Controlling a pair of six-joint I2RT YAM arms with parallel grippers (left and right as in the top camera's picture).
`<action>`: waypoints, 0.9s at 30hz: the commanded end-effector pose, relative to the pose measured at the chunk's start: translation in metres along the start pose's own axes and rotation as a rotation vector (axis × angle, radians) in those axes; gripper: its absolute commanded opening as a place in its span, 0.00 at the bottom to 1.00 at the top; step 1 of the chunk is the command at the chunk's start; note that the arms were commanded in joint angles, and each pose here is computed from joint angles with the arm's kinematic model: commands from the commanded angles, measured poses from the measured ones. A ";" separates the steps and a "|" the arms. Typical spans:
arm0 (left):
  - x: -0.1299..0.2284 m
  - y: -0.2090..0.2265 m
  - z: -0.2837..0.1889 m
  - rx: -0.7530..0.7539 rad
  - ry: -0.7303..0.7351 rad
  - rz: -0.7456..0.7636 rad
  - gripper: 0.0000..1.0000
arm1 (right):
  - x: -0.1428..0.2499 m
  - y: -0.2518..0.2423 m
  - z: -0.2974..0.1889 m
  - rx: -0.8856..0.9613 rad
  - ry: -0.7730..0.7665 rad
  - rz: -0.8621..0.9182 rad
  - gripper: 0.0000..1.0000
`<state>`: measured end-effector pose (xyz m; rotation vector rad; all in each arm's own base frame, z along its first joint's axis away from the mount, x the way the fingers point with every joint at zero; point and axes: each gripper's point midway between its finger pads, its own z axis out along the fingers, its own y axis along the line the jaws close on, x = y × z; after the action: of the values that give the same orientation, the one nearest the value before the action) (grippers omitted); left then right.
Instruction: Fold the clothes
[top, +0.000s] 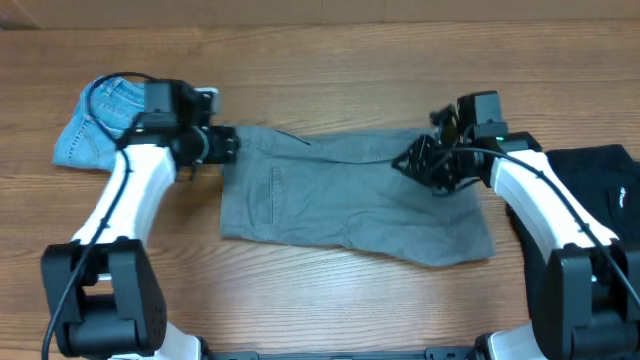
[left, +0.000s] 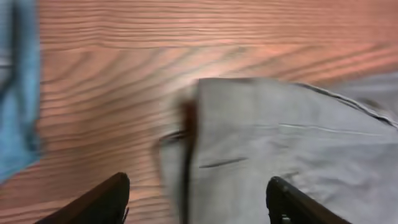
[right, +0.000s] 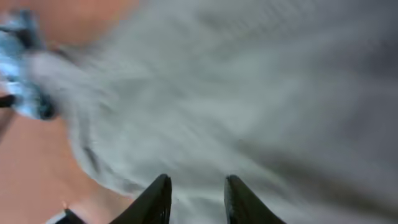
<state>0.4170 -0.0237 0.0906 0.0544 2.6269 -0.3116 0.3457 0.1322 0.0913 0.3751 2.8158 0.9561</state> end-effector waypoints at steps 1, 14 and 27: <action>0.001 -0.003 0.016 0.107 0.019 -0.033 0.76 | 0.019 -0.035 0.006 0.157 0.067 0.063 0.32; -0.015 -0.024 0.027 0.406 -0.045 -0.102 0.08 | 0.043 -0.099 0.033 0.321 0.046 0.191 0.31; 0.019 0.030 0.012 0.150 0.078 -0.183 0.46 | 0.035 -0.114 0.034 0.381 -0.037 0.272 0.32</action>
<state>0.4055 -0.0164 0.0633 -0.1246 2.6717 -0.7236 0.3019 0.0895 0.0024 0.7867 2.9626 0.5603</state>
